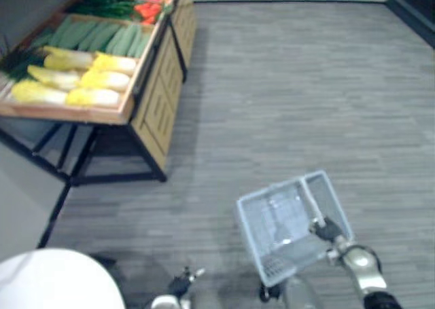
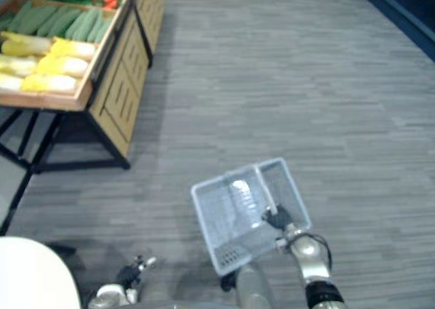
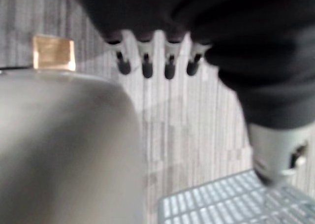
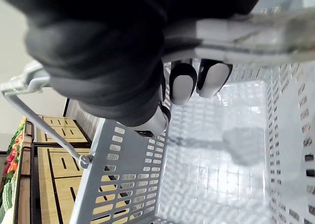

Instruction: Pick vegetable in the basket

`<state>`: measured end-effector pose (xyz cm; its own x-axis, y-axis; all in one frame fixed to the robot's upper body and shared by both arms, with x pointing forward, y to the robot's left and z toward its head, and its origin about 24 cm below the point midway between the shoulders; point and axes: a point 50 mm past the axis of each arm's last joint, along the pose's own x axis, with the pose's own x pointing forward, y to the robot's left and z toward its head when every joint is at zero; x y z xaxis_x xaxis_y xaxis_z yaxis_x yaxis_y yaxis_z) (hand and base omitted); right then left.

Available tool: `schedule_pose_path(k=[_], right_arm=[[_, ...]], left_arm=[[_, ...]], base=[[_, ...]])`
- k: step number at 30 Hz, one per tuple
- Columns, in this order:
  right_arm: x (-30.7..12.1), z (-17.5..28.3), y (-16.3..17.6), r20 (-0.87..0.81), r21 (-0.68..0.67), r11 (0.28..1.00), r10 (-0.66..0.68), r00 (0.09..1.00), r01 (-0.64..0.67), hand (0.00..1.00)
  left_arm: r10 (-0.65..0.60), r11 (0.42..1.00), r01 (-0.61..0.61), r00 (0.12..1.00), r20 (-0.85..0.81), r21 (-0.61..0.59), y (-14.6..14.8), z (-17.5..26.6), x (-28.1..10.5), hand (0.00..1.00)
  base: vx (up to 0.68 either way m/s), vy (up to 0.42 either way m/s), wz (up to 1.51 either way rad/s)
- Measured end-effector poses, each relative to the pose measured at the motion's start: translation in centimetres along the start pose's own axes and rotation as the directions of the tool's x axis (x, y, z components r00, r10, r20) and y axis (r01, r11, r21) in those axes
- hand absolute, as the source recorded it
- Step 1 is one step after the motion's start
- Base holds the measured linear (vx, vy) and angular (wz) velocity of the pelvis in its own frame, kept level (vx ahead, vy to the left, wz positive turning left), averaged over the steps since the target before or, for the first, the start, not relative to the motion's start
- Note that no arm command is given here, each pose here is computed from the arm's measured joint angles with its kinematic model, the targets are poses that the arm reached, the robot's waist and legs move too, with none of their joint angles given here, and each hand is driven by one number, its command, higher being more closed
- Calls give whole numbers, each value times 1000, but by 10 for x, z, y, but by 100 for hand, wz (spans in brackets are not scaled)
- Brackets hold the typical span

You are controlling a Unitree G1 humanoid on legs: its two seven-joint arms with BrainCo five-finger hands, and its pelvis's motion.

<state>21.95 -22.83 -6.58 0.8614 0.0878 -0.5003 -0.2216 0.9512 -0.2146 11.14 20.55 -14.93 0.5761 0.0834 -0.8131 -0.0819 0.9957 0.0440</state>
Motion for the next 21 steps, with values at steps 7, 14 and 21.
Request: schedule_pose_path(k=[7, 14, 21], right_arm=[[-15, -19, -16, -37, 55, 996, -65, 997, 67, 100], [-20, -38, -2, -96, 53, 998, -31, 995, 36, 100], [0, -15, 28, -12, 88, 996, 22, 1000, -21, 100]], left_arm=[[16, 999, -14, 998, 56, -37, 1, 0, -4, 0], [80, 990, -87, 995, -66, -111, 9, -38, -18, 0], [122, 988, -126, 991, -47, -84, 22, -30, -17, 0]], base=[[344, -29, -4], [477, 158, -12], [570, 139, 12]])
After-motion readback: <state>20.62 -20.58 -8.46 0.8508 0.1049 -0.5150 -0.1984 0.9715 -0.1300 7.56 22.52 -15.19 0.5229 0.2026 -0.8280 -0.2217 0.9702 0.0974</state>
